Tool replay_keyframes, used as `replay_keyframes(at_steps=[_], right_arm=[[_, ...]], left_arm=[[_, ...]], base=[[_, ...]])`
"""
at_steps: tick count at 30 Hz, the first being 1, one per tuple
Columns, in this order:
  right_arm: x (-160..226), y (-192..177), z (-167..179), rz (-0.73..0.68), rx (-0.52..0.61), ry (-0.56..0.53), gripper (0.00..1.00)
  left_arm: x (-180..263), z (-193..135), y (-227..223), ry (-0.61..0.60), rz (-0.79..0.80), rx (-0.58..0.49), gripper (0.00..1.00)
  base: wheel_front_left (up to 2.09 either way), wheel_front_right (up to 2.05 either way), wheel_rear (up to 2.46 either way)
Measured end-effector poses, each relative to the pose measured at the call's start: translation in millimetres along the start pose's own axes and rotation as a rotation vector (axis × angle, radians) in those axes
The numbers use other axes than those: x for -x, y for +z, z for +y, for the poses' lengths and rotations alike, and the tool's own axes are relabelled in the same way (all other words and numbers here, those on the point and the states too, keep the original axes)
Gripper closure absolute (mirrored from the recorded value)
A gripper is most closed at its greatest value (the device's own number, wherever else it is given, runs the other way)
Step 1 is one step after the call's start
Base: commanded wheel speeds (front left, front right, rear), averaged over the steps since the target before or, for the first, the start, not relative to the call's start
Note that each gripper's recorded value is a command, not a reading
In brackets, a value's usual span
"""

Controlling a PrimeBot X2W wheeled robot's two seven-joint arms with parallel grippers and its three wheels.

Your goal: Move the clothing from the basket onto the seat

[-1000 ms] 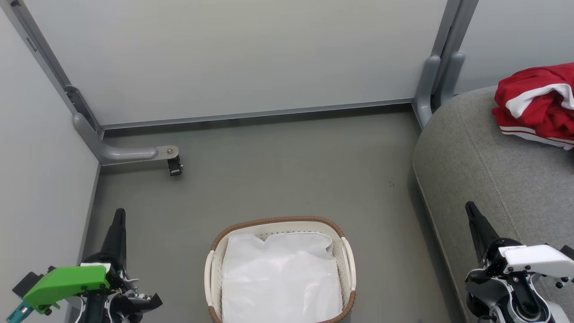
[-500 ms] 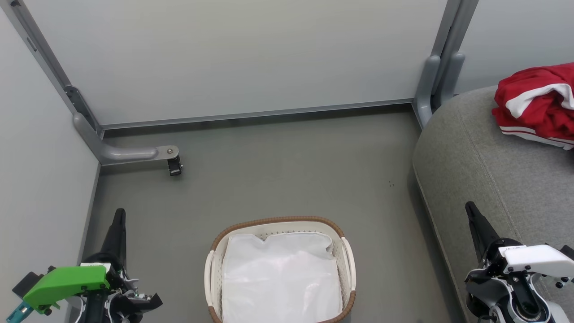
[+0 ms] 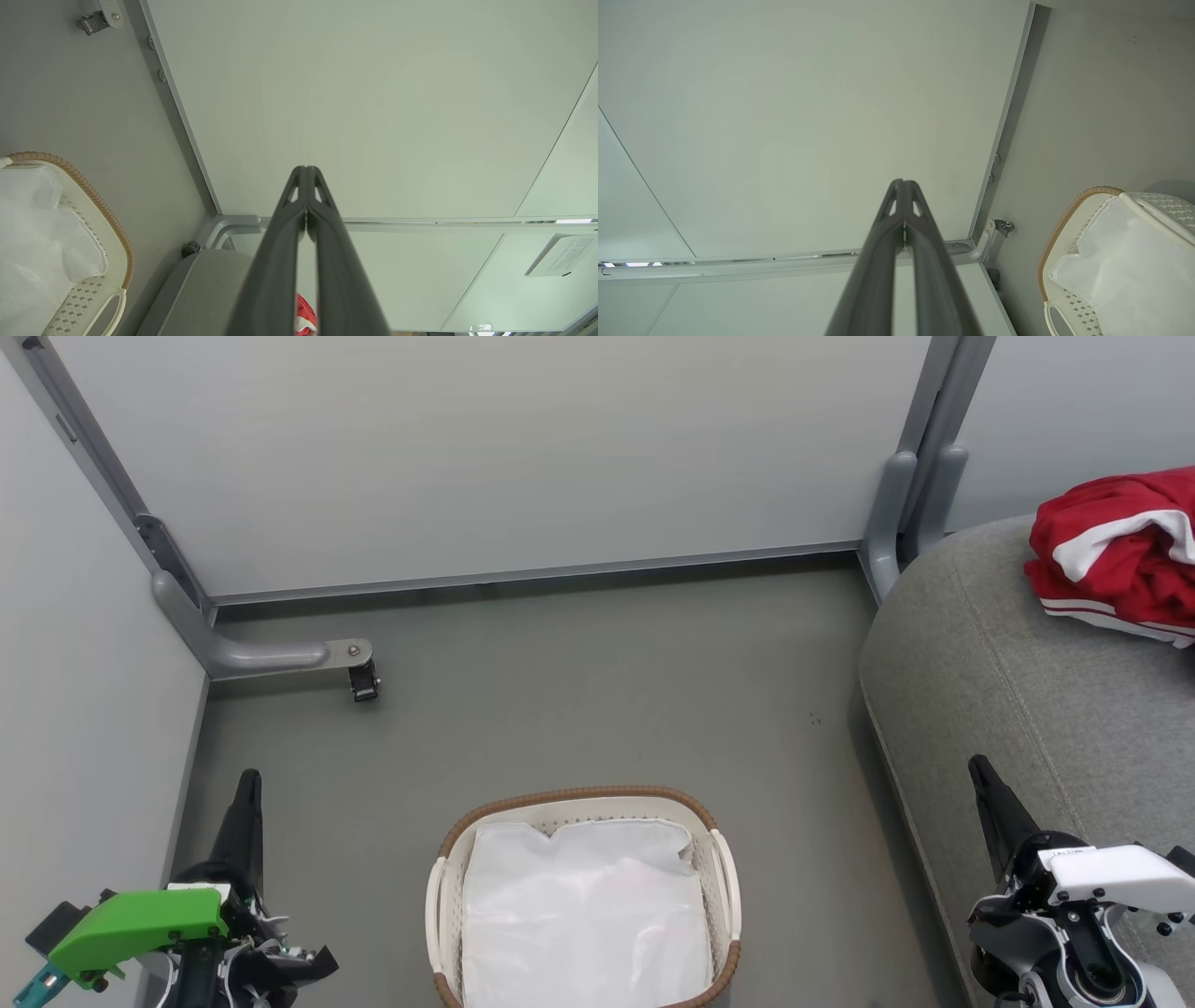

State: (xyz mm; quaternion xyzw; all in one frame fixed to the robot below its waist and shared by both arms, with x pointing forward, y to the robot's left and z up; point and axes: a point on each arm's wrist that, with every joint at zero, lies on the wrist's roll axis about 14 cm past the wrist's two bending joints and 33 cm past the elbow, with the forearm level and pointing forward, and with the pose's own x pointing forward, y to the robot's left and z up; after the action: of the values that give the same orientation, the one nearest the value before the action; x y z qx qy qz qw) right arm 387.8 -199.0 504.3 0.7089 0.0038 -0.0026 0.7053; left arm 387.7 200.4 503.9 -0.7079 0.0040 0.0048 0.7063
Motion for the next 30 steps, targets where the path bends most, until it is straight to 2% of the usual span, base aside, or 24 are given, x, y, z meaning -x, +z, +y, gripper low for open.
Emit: replay_keyframes(at_steps=[30], right_arm=[[0.0,0.0,0.1,0.000,0.000,0.000,1.00]], left_arm=[[0.0,0.0,-0.1,0.000,0.000,0.000,1.00]], base=[[0.00,0.00,0.00]])
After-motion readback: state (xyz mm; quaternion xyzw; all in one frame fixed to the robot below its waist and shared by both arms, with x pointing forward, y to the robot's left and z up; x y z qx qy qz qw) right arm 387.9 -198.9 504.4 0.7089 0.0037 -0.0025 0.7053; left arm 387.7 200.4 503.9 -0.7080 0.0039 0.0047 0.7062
